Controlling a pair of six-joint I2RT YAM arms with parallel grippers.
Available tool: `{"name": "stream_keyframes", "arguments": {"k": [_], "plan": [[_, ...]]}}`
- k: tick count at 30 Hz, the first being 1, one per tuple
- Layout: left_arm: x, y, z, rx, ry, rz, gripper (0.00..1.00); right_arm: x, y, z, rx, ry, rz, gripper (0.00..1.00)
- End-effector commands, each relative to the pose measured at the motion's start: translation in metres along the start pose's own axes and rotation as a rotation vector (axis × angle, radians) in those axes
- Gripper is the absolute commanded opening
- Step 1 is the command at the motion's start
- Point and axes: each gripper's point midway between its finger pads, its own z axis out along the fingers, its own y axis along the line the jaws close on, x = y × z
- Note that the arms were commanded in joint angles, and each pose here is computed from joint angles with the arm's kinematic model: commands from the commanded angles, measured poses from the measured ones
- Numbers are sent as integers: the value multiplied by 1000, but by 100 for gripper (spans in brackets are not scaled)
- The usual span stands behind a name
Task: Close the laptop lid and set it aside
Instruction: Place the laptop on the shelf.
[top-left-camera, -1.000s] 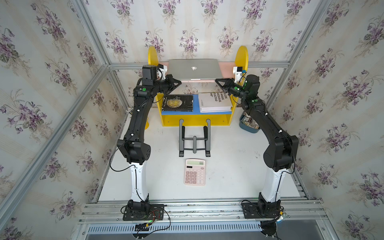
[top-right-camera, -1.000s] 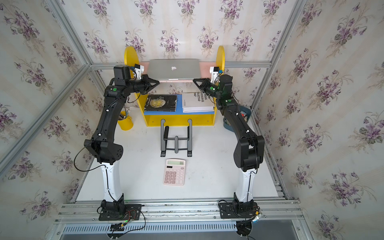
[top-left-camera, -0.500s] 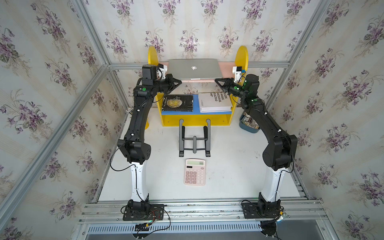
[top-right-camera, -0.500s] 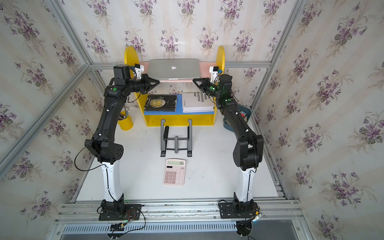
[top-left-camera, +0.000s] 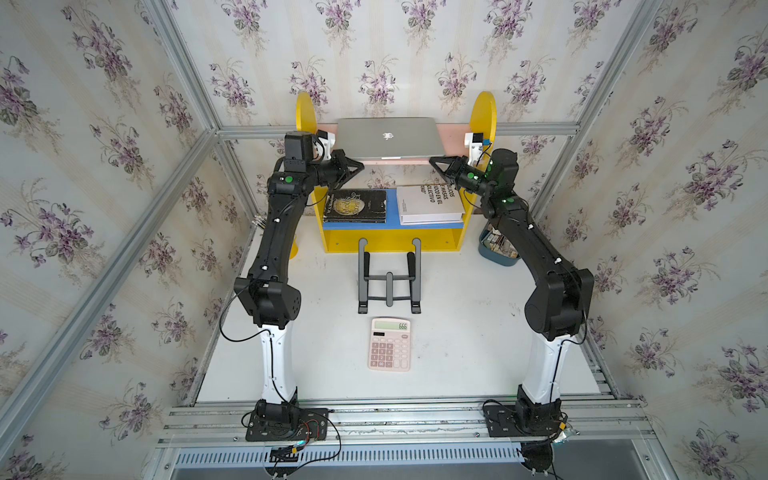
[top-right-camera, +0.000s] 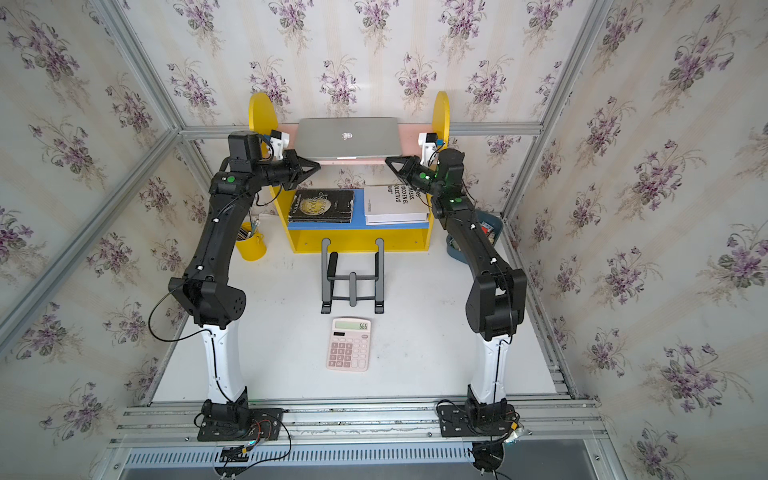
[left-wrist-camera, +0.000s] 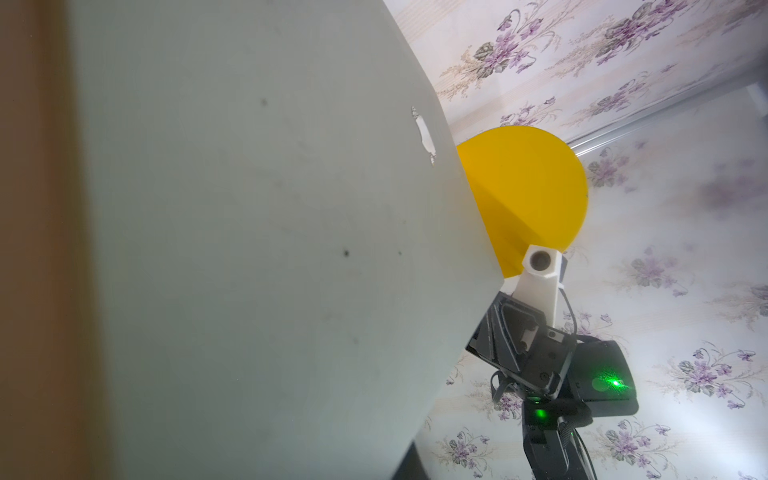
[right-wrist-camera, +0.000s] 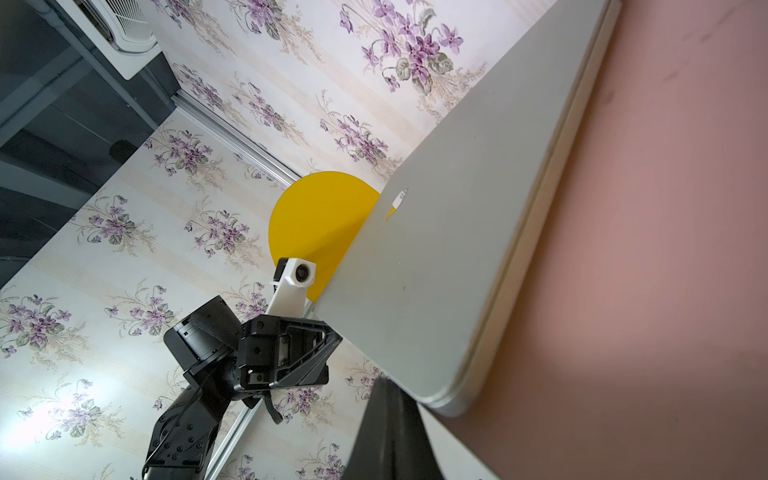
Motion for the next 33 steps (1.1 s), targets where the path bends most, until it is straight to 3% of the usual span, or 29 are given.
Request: {"name": "stream_keyframes", "arguments": {"k": [1,6,17,22,25,26,27,33], "plan": [[-5,-14,-5,40,-26,49,9,0,-6,-2,19,-12,18,8],[-1,-18,-8,50,-23,53,17,3,-2,-7,10,-14,13,11],[11,-24,-17,72,-19,59,30,13,7,-21,-5,-12,-2,29],[22,-27,-25,92,-24,77,44,19,9,-34,-11,-15,-16,45],[28,-26,-32,90,-30,95,52,20,6,-48,-6,-27,-26,62],[30,-26,-35,95,-32,99,54,20,6,-53,-10,-36,-32,95],[32,-26,-37,103,-34,105,56,20,4,-58,-12,-47,-31,99],[43,-22,-55,110,-56,132,73,19,7,-91,-38,-103,-44,100]]}}
